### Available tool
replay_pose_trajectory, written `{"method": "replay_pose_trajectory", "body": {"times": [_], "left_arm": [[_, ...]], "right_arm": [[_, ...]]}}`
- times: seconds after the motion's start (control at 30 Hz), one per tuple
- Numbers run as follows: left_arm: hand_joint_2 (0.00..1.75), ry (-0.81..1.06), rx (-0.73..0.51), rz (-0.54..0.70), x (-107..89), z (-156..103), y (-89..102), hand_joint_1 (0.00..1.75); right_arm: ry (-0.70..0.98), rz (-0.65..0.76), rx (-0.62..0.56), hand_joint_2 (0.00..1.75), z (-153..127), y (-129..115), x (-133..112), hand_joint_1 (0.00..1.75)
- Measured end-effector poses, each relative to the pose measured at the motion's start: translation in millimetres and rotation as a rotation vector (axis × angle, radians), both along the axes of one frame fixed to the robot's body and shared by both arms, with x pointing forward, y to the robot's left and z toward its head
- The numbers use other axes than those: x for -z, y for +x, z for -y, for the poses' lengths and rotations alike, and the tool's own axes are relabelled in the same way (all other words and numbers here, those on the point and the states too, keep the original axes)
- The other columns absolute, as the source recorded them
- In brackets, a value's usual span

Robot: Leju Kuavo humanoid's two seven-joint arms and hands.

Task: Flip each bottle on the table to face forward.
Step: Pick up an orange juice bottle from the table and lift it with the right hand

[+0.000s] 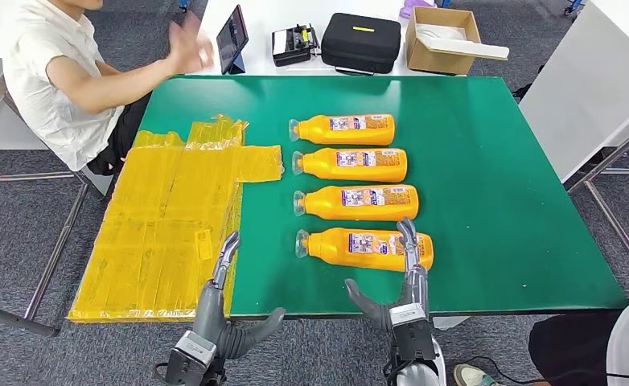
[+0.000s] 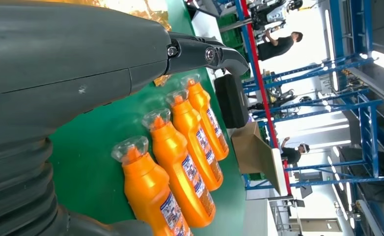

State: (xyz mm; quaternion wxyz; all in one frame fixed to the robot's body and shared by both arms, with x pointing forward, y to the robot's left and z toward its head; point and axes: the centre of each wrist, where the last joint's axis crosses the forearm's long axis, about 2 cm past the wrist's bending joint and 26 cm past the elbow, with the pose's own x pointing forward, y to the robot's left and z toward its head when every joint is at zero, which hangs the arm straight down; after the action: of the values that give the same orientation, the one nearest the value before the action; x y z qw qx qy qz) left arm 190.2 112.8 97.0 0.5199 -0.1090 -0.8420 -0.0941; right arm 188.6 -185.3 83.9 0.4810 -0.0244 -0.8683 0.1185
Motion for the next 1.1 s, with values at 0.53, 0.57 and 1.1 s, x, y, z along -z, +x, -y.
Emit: {"method": "replay_pose_trajectory", "body": {"times": [0.53, 0.57, 1.1], "left_arm": [[1.75, -0.004, -0.006, 0.016, -4.2, -2, 1.5, 0.00], [1.75, -0.004, -0.006, 0.016, -4.2, -2, 1.5, 0.00], [1.75, 0.002, -0.011, 0.016, -7.3, -3, 7.0, 0.00]], "right_arm": [[-0.113, 0.025, 0.021, 1.75, -2, 7, -2, 0.00], [-0.117, 0.022, 0.024, 1.75, -1, 7, -2, 0.00], [-0.478, -0.052, 0.078, 1.75, 35, 5, 8, 0.00]]}}
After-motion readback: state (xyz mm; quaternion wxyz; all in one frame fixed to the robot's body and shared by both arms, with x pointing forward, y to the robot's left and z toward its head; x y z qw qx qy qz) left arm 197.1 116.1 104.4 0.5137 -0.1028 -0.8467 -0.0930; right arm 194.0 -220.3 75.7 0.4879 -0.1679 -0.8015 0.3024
